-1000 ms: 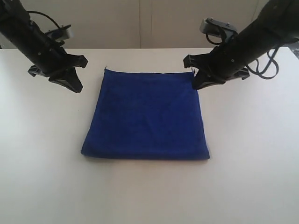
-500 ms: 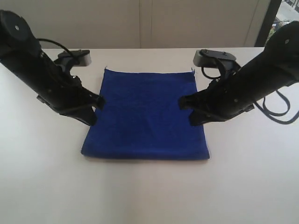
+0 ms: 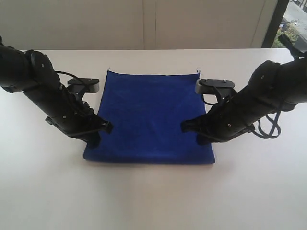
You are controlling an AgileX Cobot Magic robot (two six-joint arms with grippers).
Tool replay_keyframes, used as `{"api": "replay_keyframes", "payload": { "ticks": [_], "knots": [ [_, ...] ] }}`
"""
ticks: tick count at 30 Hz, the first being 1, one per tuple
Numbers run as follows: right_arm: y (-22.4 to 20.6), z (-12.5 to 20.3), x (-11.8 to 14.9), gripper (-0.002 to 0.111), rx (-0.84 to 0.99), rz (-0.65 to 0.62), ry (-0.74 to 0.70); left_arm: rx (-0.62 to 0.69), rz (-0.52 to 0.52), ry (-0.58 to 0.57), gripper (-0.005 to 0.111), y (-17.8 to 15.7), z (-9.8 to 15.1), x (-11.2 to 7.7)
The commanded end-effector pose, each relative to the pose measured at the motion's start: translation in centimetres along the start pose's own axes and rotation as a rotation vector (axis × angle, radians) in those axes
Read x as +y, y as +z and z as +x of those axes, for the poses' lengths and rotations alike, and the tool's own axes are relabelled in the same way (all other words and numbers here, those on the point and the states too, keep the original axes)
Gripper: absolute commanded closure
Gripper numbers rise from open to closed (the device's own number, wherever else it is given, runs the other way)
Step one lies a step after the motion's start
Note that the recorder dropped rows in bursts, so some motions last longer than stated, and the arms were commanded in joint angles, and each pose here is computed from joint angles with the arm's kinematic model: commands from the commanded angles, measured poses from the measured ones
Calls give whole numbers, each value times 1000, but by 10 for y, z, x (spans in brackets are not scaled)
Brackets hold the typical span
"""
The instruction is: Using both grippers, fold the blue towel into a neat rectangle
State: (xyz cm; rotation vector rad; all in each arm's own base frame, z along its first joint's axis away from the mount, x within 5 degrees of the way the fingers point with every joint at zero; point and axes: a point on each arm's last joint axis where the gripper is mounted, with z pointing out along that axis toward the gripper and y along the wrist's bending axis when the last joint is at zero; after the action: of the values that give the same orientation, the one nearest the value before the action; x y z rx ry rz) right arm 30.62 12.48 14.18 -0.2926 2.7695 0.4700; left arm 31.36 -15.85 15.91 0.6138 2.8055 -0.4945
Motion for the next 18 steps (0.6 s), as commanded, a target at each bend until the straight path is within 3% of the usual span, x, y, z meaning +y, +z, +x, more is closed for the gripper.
{"api": "replay_keyframes", "payload": {
  "ticks": [1, 8, 18],
  "knots": [
    [10, 8, -3, 108, 50, 16, -26, 72, -1, 12, 107, 10, 9, 1],
    [13, 11, -7, 108, 91, 35, -43, 106, 0, -17, 107, 14, 18, 2],
    [12, 13, -13, 108, 121, 94, -178, 162, 25, -85, 107, 13, 23, 0]
  ]
}}
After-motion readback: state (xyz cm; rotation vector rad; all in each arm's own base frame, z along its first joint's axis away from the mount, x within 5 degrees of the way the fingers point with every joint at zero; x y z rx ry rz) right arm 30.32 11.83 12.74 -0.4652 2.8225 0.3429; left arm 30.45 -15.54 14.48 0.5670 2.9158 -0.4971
